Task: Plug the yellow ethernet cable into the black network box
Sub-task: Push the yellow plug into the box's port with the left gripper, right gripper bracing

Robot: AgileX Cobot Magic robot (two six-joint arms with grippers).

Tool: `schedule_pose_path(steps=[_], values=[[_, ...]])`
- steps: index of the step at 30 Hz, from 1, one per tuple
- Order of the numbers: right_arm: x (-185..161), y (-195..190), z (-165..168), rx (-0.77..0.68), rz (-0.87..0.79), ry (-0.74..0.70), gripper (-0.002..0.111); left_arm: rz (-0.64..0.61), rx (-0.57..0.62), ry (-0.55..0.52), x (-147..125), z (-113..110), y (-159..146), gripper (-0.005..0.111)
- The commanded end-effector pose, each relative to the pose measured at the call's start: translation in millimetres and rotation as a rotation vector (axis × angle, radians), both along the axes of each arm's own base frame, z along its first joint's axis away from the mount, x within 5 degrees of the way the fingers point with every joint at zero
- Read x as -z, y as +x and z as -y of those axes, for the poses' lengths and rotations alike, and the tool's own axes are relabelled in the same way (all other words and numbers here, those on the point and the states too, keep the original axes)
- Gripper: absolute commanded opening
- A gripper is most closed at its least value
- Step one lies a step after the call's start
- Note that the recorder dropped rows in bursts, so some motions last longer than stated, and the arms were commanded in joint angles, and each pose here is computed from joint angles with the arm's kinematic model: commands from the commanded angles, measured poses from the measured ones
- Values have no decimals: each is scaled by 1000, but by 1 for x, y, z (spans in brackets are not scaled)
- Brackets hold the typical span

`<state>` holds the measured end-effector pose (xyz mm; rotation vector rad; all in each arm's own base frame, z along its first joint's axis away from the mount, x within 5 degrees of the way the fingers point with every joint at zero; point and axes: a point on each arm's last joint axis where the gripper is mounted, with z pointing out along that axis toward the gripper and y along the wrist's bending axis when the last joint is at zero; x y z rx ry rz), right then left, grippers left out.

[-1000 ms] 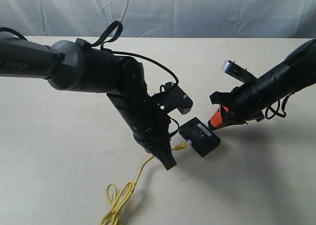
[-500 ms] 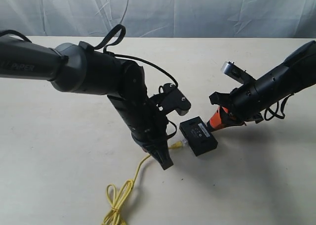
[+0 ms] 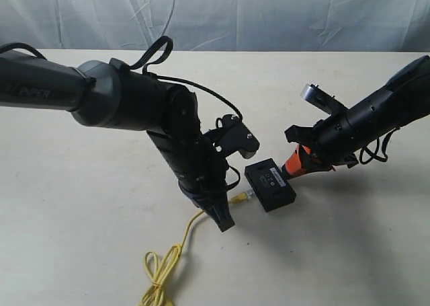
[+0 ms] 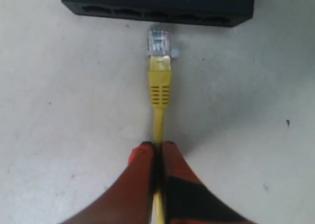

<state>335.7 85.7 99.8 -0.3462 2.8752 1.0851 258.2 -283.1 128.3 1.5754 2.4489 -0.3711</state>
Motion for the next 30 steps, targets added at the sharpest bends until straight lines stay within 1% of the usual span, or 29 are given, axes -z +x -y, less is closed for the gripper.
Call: schedule_pose_path(steps=[1,11,17,21,30], values=[[-1,0,1,-5,3,7,-1,7,30,26,-3,-1,-2,0],[0,1,1,-6,9,-2,-1,48,35,11,-8,0,1,0],[0,1,1,-6,9,-2,-1,81,75,2,-10,0,2,0],[0,1,2,-2,13,-7,-1,95,75,-14,-10,2,3,0],[0,1,2,-2,13,-7,-1,76,97,6,-7,1,2,0]])
